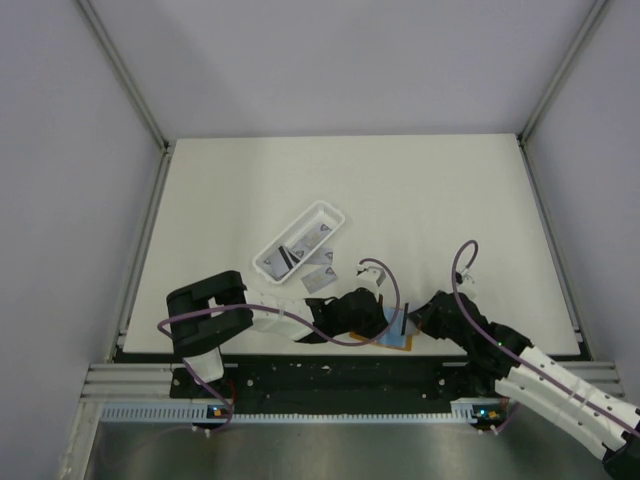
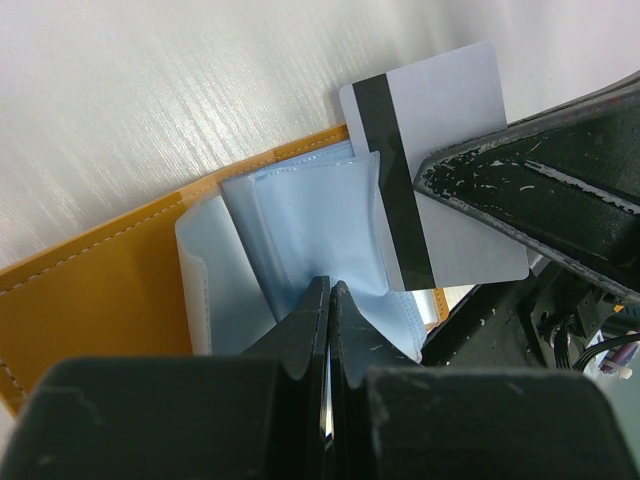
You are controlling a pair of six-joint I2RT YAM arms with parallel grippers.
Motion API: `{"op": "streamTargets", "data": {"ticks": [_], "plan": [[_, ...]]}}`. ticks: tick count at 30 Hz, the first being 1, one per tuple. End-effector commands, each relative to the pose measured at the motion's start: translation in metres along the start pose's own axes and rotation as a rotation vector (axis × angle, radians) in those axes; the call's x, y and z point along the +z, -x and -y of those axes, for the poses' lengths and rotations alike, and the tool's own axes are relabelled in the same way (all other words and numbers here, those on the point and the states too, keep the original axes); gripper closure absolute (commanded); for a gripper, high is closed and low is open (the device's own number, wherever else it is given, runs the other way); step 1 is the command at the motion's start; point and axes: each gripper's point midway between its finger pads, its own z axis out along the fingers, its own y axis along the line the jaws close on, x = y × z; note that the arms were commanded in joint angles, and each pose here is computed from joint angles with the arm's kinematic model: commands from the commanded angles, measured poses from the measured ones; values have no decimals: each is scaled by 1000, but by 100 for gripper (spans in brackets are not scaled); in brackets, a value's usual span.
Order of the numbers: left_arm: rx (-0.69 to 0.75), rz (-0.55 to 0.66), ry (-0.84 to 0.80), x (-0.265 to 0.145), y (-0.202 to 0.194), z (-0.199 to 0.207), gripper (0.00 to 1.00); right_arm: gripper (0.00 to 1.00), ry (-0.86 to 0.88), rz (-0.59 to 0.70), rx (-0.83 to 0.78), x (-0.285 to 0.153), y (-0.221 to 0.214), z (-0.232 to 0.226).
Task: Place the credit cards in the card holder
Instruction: Turn over the card slot in the card holder.
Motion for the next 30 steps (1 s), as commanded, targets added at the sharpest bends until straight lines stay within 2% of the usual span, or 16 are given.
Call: {"op": "streamTargets", "data": {"ticks": [1,13,30], "plan": [[42,-96,149,-8,-28,-45,100,100,23,-24,14,4,-8,-1],[40,-92,146,-10,-26,-43,100,100,116,-23,47,4,-10,-14],[46,-47,115,-20,-6,-25,100,100,347,-32,14,-5,-12,-51]]}}
